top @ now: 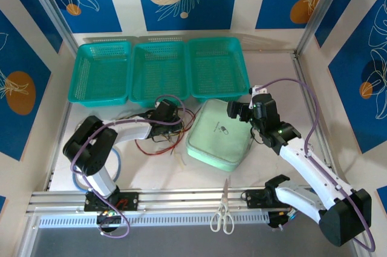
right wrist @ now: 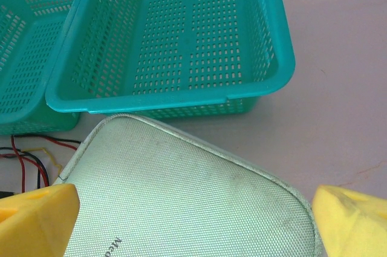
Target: Untangle the cables
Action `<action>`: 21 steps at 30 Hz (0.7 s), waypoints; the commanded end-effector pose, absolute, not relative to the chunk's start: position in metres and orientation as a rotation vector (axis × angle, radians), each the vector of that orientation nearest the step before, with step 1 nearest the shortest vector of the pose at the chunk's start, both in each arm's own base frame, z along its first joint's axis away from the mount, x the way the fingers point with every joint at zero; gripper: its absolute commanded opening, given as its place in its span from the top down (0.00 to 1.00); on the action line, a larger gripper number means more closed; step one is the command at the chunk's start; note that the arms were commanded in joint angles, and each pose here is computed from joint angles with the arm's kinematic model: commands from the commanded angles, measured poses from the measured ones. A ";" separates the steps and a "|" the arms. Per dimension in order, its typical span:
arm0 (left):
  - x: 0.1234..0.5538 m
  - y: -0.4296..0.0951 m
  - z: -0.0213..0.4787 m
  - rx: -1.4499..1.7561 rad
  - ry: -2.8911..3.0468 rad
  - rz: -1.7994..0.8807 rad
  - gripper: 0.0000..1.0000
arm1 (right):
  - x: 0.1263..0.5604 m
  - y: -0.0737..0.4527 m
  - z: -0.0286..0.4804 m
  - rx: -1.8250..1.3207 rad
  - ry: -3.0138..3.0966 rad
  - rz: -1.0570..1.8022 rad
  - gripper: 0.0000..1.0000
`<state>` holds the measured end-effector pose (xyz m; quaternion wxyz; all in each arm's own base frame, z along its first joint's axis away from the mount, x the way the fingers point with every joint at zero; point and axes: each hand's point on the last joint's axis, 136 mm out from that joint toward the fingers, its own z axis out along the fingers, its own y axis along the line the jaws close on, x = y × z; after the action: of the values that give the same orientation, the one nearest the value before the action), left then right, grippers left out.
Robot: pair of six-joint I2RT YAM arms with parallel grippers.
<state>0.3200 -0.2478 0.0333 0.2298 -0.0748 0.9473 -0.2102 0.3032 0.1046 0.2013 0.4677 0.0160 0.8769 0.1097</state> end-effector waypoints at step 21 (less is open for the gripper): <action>0.309 -0.233 0.147 -0.102 2.459 -0.613 1.00 | 0.300 0.110 0.222 0.027 2.106 0.330 0.01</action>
<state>0.3130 -0.2356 0.1239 0.2907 -0.0525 0.9268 -0.2319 0.2988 0.1029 0.2076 0.4739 0.0138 0.8732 0.1133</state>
